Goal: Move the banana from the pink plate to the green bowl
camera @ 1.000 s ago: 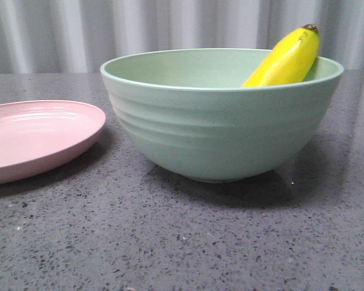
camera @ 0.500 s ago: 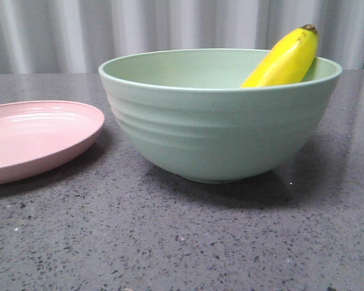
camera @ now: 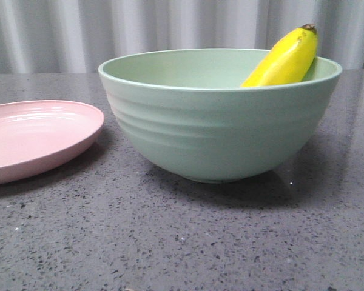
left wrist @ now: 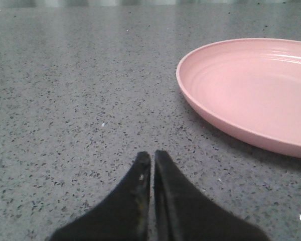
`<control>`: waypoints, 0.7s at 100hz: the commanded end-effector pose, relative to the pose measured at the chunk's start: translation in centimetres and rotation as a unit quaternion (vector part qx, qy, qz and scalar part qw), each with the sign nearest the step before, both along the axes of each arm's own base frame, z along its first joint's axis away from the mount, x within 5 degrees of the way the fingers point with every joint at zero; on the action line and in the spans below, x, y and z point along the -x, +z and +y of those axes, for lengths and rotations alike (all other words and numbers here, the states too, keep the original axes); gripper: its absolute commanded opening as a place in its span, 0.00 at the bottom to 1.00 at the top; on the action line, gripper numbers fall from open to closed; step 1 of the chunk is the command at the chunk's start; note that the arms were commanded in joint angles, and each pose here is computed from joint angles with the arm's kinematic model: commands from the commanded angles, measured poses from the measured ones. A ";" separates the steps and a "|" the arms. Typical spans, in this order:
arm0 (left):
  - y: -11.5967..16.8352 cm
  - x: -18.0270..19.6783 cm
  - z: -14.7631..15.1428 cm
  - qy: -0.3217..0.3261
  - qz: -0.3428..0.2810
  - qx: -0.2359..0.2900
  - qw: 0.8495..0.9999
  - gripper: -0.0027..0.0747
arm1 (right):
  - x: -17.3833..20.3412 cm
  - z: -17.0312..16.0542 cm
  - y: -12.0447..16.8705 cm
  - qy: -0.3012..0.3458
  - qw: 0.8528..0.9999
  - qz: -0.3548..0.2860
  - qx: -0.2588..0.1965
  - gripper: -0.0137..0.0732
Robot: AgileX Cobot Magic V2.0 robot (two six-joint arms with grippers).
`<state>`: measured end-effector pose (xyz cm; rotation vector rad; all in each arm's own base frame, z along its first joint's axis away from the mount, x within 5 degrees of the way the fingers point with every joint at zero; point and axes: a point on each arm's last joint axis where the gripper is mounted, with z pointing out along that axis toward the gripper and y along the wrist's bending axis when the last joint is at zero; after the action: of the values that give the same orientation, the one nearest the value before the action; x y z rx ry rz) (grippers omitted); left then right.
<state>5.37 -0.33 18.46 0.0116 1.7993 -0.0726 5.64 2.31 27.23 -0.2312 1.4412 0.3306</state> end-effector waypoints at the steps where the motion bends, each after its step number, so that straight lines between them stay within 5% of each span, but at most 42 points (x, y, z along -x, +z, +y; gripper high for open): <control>1: 0.3 0.1 0.0 0.002 -0.039 0.010 0.999 0.01 | -0.1 -0.4 1.1 -0.023 1.000 -0.020 -0.007 0.08; 70: 0.3 0.1 0.0 0.002 -0.039 0.010 0.999 0.01 | -0.2 -0.5 0.8 -0.035 0.999 -0.026 0.012 0.08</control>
<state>5.37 -0.33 18.46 0.0116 1.7993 -0.0726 5.66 2.31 27.15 -0.2328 1.4433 0.3289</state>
